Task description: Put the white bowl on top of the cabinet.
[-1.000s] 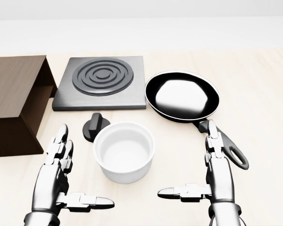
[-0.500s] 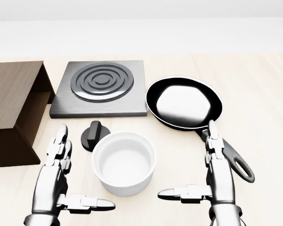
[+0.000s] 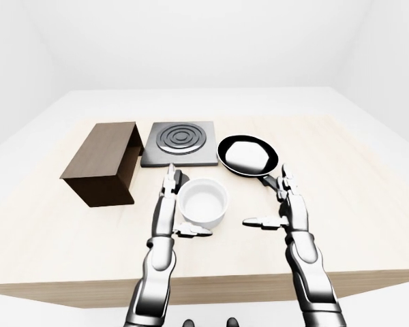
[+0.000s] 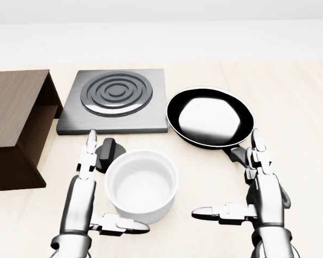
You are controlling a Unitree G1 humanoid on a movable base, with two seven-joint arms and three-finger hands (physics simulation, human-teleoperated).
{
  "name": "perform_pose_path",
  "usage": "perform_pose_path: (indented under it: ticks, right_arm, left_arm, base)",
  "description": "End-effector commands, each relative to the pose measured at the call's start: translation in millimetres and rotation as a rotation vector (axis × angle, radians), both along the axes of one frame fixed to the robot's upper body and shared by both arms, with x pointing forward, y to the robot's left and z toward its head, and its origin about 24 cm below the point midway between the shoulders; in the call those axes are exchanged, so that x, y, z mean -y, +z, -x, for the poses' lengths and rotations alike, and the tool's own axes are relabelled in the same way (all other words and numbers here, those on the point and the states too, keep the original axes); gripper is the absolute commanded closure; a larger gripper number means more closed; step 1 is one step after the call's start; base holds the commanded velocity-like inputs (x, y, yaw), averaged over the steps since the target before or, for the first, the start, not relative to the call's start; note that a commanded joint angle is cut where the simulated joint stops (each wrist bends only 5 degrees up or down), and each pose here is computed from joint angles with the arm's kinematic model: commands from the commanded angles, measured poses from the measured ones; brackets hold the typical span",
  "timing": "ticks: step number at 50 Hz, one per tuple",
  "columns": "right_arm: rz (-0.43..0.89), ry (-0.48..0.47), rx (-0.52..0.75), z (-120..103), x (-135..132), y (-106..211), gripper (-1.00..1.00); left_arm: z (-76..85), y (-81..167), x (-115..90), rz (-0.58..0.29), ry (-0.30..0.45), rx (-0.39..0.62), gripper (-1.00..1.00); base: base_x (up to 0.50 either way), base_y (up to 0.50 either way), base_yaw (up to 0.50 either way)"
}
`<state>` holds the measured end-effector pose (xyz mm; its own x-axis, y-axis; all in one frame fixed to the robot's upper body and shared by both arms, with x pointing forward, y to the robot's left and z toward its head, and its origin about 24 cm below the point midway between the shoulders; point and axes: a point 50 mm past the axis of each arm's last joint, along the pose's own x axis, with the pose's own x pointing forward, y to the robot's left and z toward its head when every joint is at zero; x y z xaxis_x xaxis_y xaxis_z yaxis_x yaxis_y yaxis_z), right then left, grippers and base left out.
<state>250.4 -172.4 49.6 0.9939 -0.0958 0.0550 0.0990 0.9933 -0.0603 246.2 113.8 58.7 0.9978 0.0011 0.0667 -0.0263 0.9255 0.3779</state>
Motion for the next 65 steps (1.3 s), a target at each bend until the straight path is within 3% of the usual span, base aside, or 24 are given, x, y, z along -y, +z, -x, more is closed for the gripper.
perform_pose_path:
  ticks: [1, 17, 20, 23, 26, 35, 50, 65]
  right_arm:
    - [-0.027, -0.003, 0.013, -0.8, 7.4, 6.8, -1.0]
    - [-0.04, -0.018, 0.013, -3.4, 13.2, 8.8, -1.0]
    - [-0.044, -0.019, 0.013, -3.5, 14.1, 9.6, -1.0]
    - [-0.05, -0.024, 0.014, -3.8, 16.0, 10.7, -1.0]
    - [-0.051, -0.027, 0.013, -3.6, 16.5, 11.1, -1.0]
    - [-0.053, -0.031, 0.017, -3.4, 18.0, 12.6, -1.0]
    - [-0.06, -0.036, 0.019, -2.3, 19.9, 15.0, -1.0]
    - [-0.063, -0.039, 0.019, -2.9, 20.6, 15.2, -1.0]
  left_arm:
    - [1.4, 10.1, 16.0, -0.065, -0.024, 0.062, -1.0]
    - [16.7, 33.7, 26.6, -0.146, -0.037, 0.188, -1.0]
    - [17.1, 40.4, 26.6, -0.158, -0.017, 0.227, -1.0]
    - [16.0, 50.2, 24.1, -0.213, 0.059, 0.305, -1.0]
    - [15.9, 51.4, 23.9, -0.22, 0.072, 0.316, -1.0]
    - [11.0, 38.1, 34.3, -0.314, 0.06, 0.293, -1.0]
    - [11.6, 26.3, 45.2, -0.364, 0.023, 0.258, -1.0]
    - [-6.5, 9.0, 46.3, -0.457, 0.021, 0.198, -1.0]
  base:
    - [0.0, 0.0, 0.0]
    - [0.0, 0.0, 0.0]
    - [0.0, 0.0, 0.0]
    - [0.0, 0.0, 0.0]
    - [0.0, 0.0, 0.0]
    - [0.0, 0.0, 0.0]
    - [0.0, 0.0, 0.0]
    - [0.0, 0.0, 0.0]
